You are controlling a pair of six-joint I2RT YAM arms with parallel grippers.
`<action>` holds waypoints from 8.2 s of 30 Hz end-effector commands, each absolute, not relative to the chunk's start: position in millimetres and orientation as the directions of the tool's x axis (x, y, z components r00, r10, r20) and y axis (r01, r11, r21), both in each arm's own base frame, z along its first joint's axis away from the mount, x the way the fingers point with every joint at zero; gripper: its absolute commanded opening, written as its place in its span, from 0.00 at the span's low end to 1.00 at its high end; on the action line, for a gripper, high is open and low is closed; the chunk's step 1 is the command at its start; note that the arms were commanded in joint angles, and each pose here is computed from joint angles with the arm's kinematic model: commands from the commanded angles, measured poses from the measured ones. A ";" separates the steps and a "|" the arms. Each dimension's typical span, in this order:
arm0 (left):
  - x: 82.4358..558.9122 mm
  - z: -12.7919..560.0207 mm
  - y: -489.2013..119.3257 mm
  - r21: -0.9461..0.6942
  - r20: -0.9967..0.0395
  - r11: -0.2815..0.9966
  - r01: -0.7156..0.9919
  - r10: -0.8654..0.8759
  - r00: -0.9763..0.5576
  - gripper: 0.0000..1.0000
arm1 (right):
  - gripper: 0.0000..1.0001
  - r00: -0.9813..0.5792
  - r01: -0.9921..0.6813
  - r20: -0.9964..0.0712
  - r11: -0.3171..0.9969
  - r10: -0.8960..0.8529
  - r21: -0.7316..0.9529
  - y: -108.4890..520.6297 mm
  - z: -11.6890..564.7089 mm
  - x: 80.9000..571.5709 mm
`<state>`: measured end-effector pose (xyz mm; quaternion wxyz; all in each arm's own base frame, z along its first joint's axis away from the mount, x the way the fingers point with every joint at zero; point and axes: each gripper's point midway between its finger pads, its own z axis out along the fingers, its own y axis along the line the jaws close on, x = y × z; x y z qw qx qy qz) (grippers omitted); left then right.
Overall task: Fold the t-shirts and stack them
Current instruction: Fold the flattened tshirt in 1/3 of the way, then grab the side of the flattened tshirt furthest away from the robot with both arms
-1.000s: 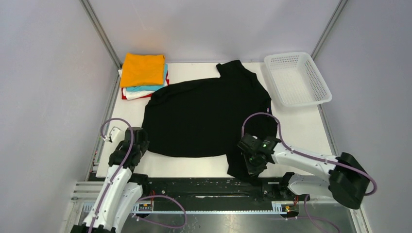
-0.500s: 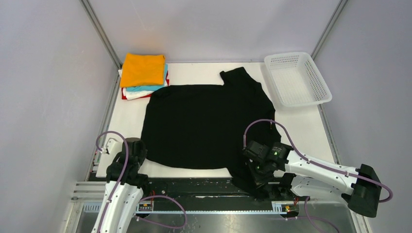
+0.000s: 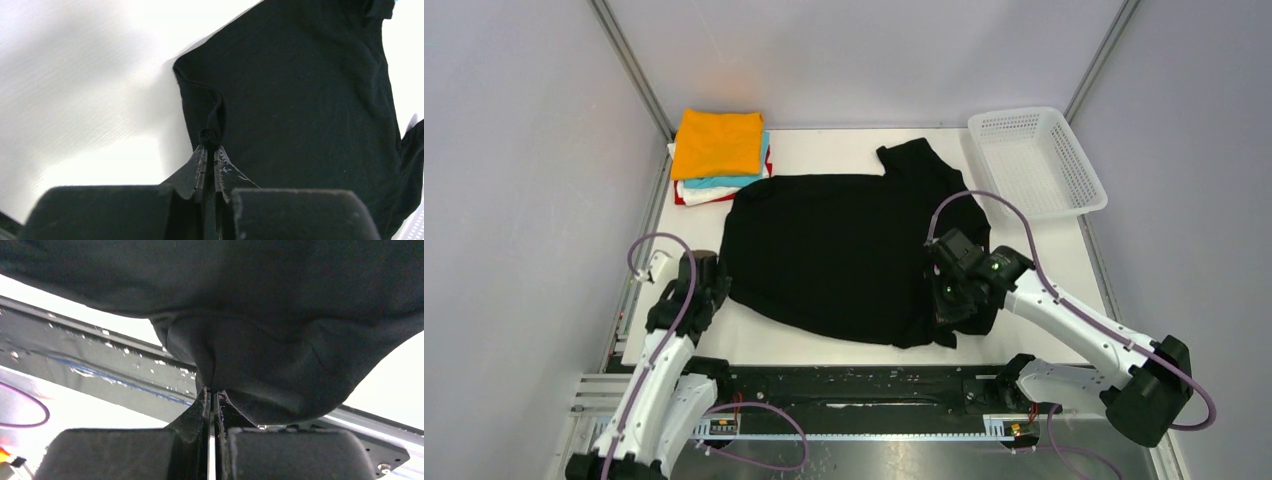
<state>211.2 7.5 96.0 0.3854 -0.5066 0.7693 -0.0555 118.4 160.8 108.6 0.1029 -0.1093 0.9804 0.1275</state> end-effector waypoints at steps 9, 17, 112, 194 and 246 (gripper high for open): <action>290.9 150.1 12.4 -0.565 -0.595 0.482 -0.670 -0.801 -0.074 0.00 | 0.00 -0.908 -0.124 -0.419 0.962 -0.011 0.243 156.6 152.3 222.7; 327.8 133.1 20.2 -0.500 -0.611 0.485 -0.718 -0.785 -0.104 0.00 | 0.00 -0.909 -0.055 -0.413 0.966 0.056 0.253 151.2 150.0 279.2; 175.7 29.4 -48.1 -0.436 -0.283 0.580 -0.688 -0.814 -0.507 0.99 | 0.98 -0.978 0.039 -0.175 0.931 0.110 0.363 150.7 25.7 172.9; 406.2 32.9 29.7 -0.058 -0.404 0.714 -0.698 -0.656 -0.637 0.00 | 0.99 -0.774 0.016 -0.575 0.915 0.267 0.404 159.6 112.1 520.4; 391.9 57.8 16.4 -0.152 -0.435 0.752 -0.642 -0.634 -0.639 0.00 | 0.11 -0.918 0.000 -0.397 1.000 0.011 0.029 155.8 32.4 536.1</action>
